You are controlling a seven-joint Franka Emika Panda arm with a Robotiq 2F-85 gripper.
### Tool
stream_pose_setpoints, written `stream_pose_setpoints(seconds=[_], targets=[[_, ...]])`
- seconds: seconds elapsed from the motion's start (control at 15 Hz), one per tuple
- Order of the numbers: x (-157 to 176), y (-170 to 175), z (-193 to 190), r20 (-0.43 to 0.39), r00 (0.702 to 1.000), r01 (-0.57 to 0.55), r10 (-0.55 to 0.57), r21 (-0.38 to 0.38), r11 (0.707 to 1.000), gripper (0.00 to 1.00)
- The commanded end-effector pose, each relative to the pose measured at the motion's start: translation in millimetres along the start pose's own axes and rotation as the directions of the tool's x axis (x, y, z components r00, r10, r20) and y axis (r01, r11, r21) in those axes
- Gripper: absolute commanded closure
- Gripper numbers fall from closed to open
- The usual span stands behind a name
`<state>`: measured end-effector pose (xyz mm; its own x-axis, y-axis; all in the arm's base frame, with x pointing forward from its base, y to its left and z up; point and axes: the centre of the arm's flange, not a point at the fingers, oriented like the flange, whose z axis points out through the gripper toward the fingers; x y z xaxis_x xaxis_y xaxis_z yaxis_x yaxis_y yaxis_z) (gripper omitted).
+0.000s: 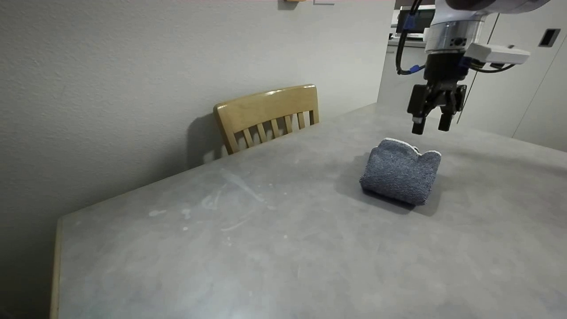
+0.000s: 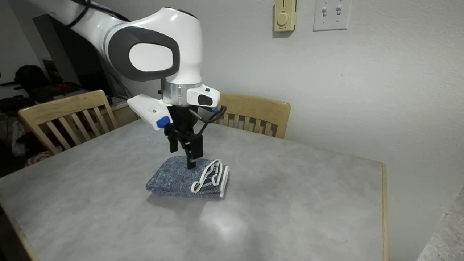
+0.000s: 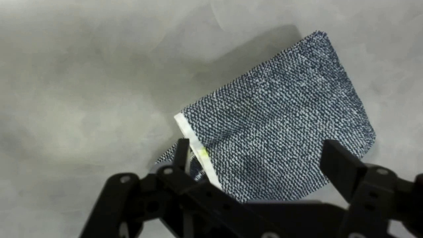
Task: Unfold the towel
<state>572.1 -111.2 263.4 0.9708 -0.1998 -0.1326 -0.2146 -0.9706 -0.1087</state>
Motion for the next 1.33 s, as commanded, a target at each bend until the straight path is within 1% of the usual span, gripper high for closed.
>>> stream_pose_setpoints(seconds=[0.0,0.13,0.2,0.4,0.53,0.73,0.87,1.07,1.27], targets=[[0.7,0.7,0.6,0.000,1.000,0.001,-0.001,0.000,1.000,0.00],[1.2,0.8,-0.2,-0.001,1.000,0.003,-0.003,0.000,1.000,0.00],[1.6,2.4,-1.2,0.003,1.000,-0.001,0.001,-0.016,1.000,0.00],[-2.6,26.2,-7.1,-0.008,0.999,-0.043,0.043,0.019,0.999,0.00],[14.5,41.6,-4.1,0.004,0.998,-0.065,0.065,0.039,0.997,0.00],[21.8,55.8,4.8,0.006,0.997,-0.072,0.072,0.060,0.996,0.00],[24.3,62.1,14.3,0.015,0.998,-0.062,0.061,0.101,0.993,0.00],[29.6,64.0,32.1,0.030,0.999,-0.019,0.013,0.214,0.977,0.00],[33.8,66.6,45.9,0.047,0.999,-0.020,0.007,0.269,0.963,0.00]])
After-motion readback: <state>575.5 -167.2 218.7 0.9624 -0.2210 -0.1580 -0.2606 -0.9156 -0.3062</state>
